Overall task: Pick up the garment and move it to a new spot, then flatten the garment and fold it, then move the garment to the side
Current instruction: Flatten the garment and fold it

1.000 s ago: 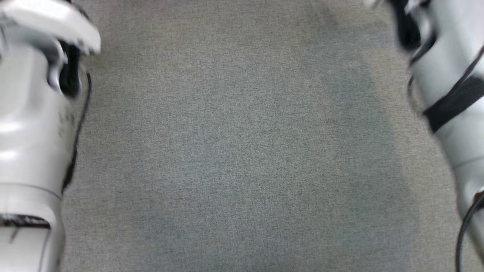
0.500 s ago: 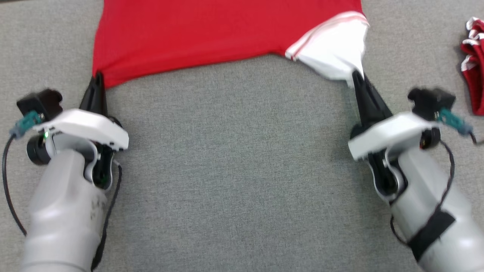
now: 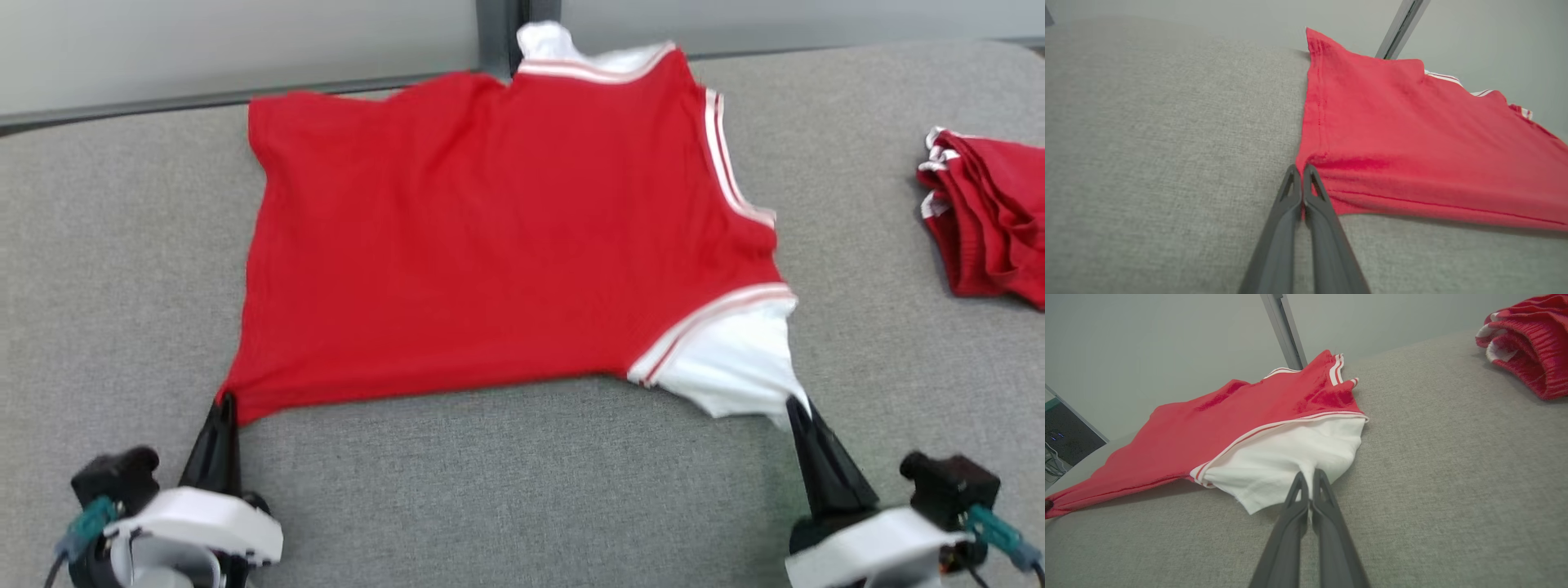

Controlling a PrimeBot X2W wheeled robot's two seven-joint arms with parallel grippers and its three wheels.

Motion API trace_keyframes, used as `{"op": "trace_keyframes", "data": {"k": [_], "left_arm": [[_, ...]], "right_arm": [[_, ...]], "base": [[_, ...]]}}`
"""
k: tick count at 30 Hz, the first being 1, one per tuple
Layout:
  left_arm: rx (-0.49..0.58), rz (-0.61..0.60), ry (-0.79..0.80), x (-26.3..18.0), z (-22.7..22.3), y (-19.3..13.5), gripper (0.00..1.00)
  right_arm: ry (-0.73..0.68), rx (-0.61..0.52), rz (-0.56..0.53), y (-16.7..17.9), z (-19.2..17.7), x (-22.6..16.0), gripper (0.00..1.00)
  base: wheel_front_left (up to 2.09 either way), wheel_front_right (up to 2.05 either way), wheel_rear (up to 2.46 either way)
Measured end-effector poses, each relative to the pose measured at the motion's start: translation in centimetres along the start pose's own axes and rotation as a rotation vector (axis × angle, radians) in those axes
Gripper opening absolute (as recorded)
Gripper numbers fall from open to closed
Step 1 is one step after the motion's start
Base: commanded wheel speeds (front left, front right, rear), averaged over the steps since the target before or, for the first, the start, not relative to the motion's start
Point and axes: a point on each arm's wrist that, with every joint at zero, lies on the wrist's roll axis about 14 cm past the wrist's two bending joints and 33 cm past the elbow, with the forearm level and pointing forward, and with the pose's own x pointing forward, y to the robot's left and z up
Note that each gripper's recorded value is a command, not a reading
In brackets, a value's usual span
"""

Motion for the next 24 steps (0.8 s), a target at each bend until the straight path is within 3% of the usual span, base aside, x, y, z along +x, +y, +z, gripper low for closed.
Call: {"op": "trace_keyframes", "data": {"k": [11,24], "left_arm": [[0.046,0.066,0.016,-7.3,0.8,0.9,0.0],[0.014,0.071,0.048,-9.7,2.3,-1.0,0.0]], "right_arm": [[0.048,0.047,-0.068,1.2,0.5,-7.5,0.0],[0.076,0.077,-0.089,1.5,0.8,-8.9,0.0]], "base": [[0.0,0.0,0.0],[0.0,0.0,0.0]]}}
